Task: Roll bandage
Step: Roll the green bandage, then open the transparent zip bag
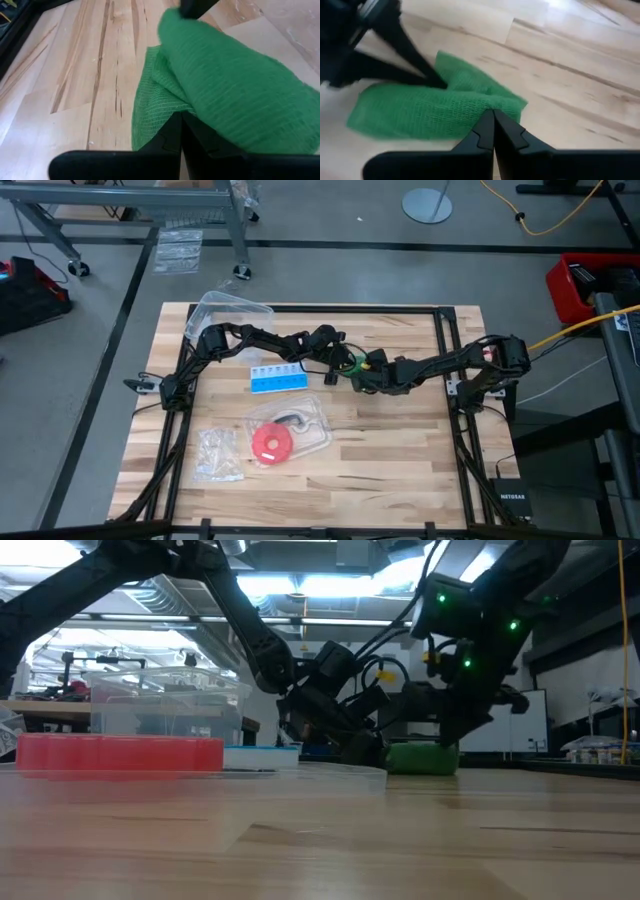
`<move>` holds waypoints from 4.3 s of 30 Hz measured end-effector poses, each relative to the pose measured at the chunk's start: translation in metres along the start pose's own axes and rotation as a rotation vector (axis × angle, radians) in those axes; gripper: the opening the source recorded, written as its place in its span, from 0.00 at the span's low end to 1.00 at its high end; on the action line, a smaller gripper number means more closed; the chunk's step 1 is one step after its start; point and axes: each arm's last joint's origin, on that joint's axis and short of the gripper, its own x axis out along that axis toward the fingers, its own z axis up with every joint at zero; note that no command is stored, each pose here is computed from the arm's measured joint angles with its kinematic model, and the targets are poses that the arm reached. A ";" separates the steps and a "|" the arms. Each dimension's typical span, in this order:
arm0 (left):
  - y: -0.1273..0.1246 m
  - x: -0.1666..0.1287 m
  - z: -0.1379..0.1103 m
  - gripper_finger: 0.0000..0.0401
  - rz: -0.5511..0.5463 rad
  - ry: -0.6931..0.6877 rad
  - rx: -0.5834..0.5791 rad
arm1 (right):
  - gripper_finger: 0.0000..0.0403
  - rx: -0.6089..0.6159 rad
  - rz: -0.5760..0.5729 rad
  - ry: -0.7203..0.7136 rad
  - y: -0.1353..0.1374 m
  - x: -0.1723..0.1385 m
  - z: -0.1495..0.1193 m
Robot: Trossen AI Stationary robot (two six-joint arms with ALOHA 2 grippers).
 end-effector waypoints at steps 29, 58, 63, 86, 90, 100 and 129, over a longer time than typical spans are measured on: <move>0.019 -0.027 0.018 0.00 0.018 0.031 -0.024 | 0.01 0.026 -0.005 -0.073 -0.010 0.046 0.016; -0.034 -0.055 0.044 0.00 -0.228 0.297 0.026 | 0.32 0.001 0.113 -0.102 -0.001 0.047 0.025; -0.034 -0.081 0.072 0.00 -0.211 0.277 0.050 | 0.46 -0.015 0.132 -0.108 -0.001 0.044 0.028; -0.091 -0.341 0.151 0.00 -0.009 0.503 -0.304 | 0.56 -0.210 0.560 -0.064 0.000 -0.015 0.049; -0.104 -0.369 0.146 0.05 0.015 0.553 -0.510 | 0.56 -0.271 0.610 -0.044 0.008 -0.024 0.038; -0.140 -0.385 0.145 0.31 -0.107 0.703 -0.780 | 0.56 -0.318 0.743 -0.040 0.029 -0.053 0.009; -0.231 -0.348 0.068 0.30 -0.056 0.921 -0.418 | 0.56 -0.254 0.853 -0.141 0.048 -0.116 -0.052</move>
